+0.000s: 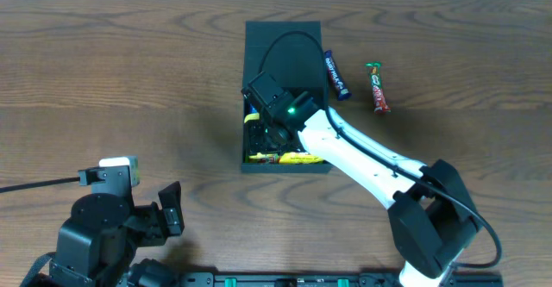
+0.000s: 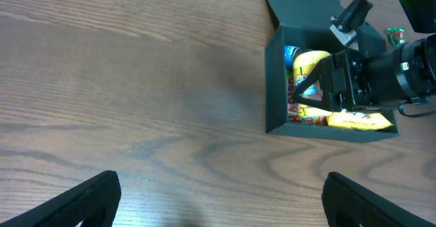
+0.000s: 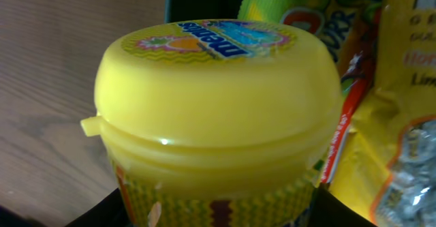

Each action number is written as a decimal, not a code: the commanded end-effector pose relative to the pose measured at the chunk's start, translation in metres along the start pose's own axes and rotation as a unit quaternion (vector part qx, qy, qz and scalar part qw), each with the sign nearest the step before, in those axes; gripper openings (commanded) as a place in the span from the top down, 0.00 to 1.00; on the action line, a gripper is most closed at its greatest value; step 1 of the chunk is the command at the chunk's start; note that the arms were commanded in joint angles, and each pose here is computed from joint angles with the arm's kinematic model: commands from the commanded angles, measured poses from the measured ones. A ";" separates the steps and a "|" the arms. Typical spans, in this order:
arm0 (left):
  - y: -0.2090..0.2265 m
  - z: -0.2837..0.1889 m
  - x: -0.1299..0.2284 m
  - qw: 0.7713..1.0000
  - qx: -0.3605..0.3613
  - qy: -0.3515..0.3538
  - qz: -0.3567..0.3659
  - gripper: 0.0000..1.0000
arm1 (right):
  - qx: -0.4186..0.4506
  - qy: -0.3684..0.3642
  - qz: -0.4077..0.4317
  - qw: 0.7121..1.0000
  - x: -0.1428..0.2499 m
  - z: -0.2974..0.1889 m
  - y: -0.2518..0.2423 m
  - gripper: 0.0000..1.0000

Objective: Pack container
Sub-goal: 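Carry the Mentos tube over the box and lower it inside, then move the right gripper to the green Milo KitKat bar and grasp it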

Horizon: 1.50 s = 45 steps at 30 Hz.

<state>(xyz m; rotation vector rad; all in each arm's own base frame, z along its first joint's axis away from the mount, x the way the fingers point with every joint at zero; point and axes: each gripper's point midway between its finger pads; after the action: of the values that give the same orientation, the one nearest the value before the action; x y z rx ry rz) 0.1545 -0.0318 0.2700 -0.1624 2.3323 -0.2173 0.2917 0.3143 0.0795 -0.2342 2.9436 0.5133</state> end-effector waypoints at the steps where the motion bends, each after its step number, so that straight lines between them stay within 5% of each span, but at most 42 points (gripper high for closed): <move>1: 0.001 -0.001 0.001 1.000 0.000 0.000 -0.005 0.05 | -0.006 0.010 0.034 0.999 0.004 0.004 0.004 0.62; 5: 0.001 -0.001 0.001 1.000 0.000 0.001 -0.005 0.05 | -0.002 0.016 0.037 0.999 0.006 0.010 0.002 0.58; 9: 0.001 -0.001 0.001 1.000 0.000 0.001 -0.005 0.04 | -0.004 0.014 0.034 0.999 0.005 0.010 0.003 0.18; 10: 0.001 -0.001 0.001 1.000 0.000 0.001 -0.005 0.05 | -0.006 0.013 0.028 1.000 0.004 0.010 0.004 0.17; 16: 0.001 -0.001 0.002 1.000 -0.002 0.004 -0.005 0.05 | -0.035 0.005 0.003 0.999 -0.012 -0.013 0.012 0.15; 24: 0.003 -0.001 0.005 1.000 -0.004 0.009 -0.003 0.05 | -0.042 -0.090 -0.057 0.993 -0.062 -0.108 0.009 0.16; 28: 0.003 -0.001 0.005 1.000 -0.004 0.009 -0.003 0.05 | 0.044 -0.151 -0.042 0.987 -0.087 -0.143 -0.045 0.13; 33: 0.003 -0.001 0.005 1.000 -0.004 0.009 -0.003 0.05 | 0.162 -0.138 -0.007 0.977 -0.096 -0.151 -0.134 0.13; 45: 0.003 -0.001 0.005 1.000 -0.004 0.008 -0.004 0.05 | 0.214 -0.108 0.088 0.967 -0.120 -0.130 -0.261 0.20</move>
<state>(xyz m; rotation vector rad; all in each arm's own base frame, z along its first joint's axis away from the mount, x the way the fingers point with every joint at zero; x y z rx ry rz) 0.1510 -0.0303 0.2663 -0.1614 2.3527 -0.2067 0.4367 0.0563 0.1532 0.1364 2.7484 -0.0329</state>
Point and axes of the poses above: each gripper's point midway between its finger pads, its own z axis out along the fingers, its own y axis along the line the jaws close on, x = y × z, and after that the axes turned 2 degrees about -z, right-handed
